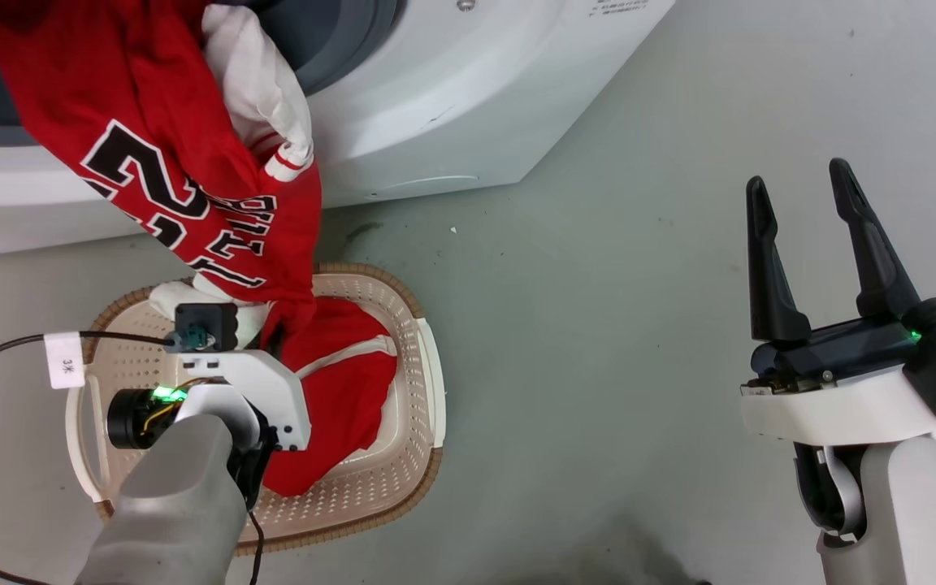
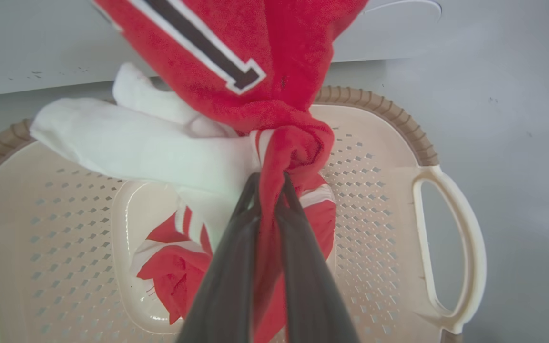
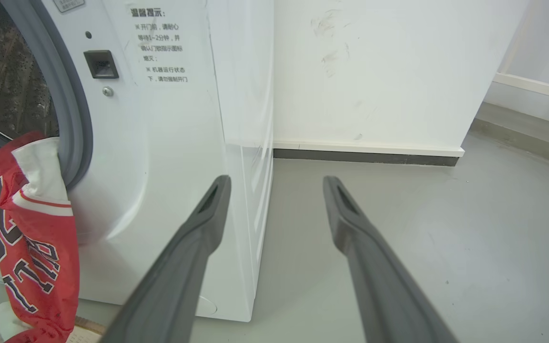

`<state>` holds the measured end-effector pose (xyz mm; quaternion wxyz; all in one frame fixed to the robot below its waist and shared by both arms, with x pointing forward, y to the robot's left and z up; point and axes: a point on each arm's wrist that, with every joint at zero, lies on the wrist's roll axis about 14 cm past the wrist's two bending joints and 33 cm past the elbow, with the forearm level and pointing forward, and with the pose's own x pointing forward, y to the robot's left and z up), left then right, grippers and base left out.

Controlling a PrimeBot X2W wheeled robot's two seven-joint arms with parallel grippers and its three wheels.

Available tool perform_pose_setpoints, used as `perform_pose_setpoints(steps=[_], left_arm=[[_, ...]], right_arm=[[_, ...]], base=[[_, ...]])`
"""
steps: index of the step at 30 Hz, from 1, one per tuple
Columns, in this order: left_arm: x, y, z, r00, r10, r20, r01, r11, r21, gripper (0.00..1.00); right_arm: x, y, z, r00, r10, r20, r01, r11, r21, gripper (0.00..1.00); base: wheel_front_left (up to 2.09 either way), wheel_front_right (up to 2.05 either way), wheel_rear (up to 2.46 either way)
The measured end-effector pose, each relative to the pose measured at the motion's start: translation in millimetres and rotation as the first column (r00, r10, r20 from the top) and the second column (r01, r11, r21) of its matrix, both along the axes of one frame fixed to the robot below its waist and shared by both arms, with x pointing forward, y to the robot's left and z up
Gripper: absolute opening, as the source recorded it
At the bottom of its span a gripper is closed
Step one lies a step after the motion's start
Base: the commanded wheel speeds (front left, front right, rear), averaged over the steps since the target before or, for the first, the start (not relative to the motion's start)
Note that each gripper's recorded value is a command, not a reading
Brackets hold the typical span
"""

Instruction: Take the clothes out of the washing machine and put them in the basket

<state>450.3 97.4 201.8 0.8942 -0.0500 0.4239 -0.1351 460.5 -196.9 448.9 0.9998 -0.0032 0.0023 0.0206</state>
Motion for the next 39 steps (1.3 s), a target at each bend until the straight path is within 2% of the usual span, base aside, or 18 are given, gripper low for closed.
perform_pose_setpoints(steps=[13, 14, 15, 16, 29, 36, 39], left_arm=[[1.8, 2.4, -23.7, 0.996, 0.026, -0.090, -0.023, 0.999, 0.031, 0.00], [1.1, 2.8, -24.9, 0.995, 0.027, -0.097, -0.023, 0.999, 0.035, 0.11], [0.5, 2.8, -25.7, 0.994, 0.030, -0.107, -0.027, 0.999, 0.036, 0.39], [-0.2, 3.0, -26.0, 0.993, 0.027, -0.113, -0.023, 0.999, 0.039, 1.00], [-21.9, 13.9, 1.2, 0.996, 0.061, -0.067, -0.058, 0.997, 0.042, 1.00], [-20.8, 13.3, 38.5, 0.998, 0.028, 0.059, -0.030, 0.999, 0.039, 1.00], [-4.6, 11.3, 66.3, 0.985, 0.038, 0.166, -0.043, 0.999, 0.028, 1.00]], right_arm=[[10.8, 0.8, -13.6, 1.000, 0.007, -0.019, -0.007, 1.000, -0.005, 1.00], [12.1, 1.1, -13.3, 1.000, 0.008, -0.016, -0.008, 1.000, -0.005, 1.00], [12.8, 1.5, -13.0, 1.000, 0.010, -0.014, -0.010, 1.000, -0.005, 1.00], [12.9, 1.9, -13.0, 1.000, 0.011, -0.014, -0.011, 1.000, -0.004, 1.00], [0.6, 7.8, 15.3, 0.999, 0.022, 0.037, -0.023, 1.000, 0.009, 1.00], [-18.1, 13.5, 33.9, 0.997, 0.032, 0.065, -0.033, 0.999, 0.013, 1.00], [-25.6, 17.5, 40.7, 0.996, 0.041, 0.076, -0.042, 0.999, 0.015, 1.00]], base=[[0.00, 0.00, 0.00], [0.00, 0.00, 0.00], [0.00, 0.00, 0.00], [0.00, 0.00, 0.00], [0.00, 0.00, 0.00], [0.00, 0.00, 0.00], [0.00, 0.00, 0.00]])
